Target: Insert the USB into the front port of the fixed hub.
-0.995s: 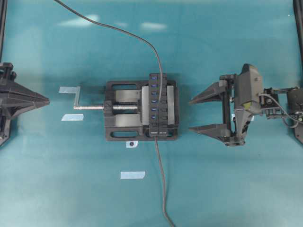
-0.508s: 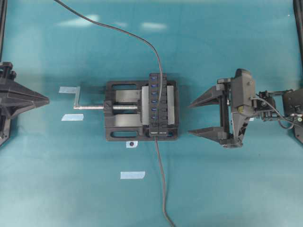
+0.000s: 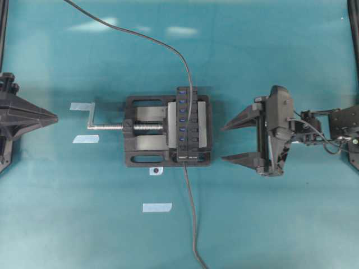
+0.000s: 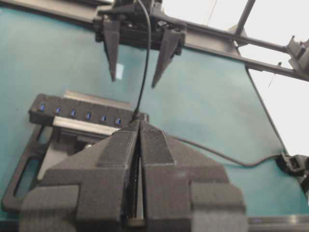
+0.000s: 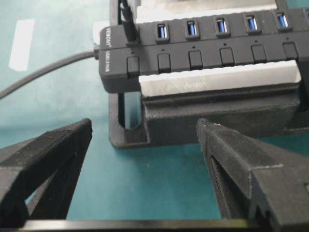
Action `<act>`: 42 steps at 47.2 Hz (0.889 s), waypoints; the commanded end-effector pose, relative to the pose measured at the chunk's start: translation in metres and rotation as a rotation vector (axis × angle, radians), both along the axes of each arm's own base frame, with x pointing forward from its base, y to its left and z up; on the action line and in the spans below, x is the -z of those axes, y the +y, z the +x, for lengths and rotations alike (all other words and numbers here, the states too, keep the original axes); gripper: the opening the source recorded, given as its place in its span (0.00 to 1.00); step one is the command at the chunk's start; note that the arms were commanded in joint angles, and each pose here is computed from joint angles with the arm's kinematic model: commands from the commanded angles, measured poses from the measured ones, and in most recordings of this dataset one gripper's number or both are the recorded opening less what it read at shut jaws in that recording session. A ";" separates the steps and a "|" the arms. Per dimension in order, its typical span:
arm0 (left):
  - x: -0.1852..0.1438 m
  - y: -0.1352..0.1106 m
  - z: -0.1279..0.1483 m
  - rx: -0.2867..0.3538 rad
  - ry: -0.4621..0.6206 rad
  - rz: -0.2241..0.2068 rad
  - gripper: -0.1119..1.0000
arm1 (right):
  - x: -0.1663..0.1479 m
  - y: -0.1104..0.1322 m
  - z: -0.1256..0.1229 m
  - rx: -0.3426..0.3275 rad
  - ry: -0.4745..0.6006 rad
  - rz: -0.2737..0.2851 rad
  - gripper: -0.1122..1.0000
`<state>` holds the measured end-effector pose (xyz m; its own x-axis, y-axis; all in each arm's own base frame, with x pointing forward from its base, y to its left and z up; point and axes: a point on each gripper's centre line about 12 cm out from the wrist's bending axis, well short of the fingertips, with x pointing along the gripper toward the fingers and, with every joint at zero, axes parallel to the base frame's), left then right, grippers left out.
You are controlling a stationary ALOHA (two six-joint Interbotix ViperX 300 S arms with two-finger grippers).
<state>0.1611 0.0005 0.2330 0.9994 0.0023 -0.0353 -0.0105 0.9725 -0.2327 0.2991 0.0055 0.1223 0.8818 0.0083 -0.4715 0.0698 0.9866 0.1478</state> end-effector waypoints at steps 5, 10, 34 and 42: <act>-0.018 0.000 0.003 -0.002 -0.064 0.008 0.10 | -0.007 -0.002 0.006 0.022 -0.034 0.034 0.89; -0.015 0.000 0.002 -0.002 -0.060 0.006 0.10 | -0.007 -0.001 0.006 0.020 -0.032 0.033 0.89; -0.024 0.005 -0.003 -0.029 -0.156 0.007 0.10 | -0.009 -0.002 0.008 0.023 -0.041 0.034 0.89; -0.025 0.005 -0.001 -0.030 -0.127 0.024 0.10 | -0.012 -0.001 0.011 0.020 -0.052 0.035 0.89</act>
<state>0.1574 0.0047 0.2507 0.9958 0.0292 0.0873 -0.0093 0.9755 -0.2199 0.3034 0.0033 0.1243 0.8862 0.0023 -0.4633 0.0880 0.9810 0.1732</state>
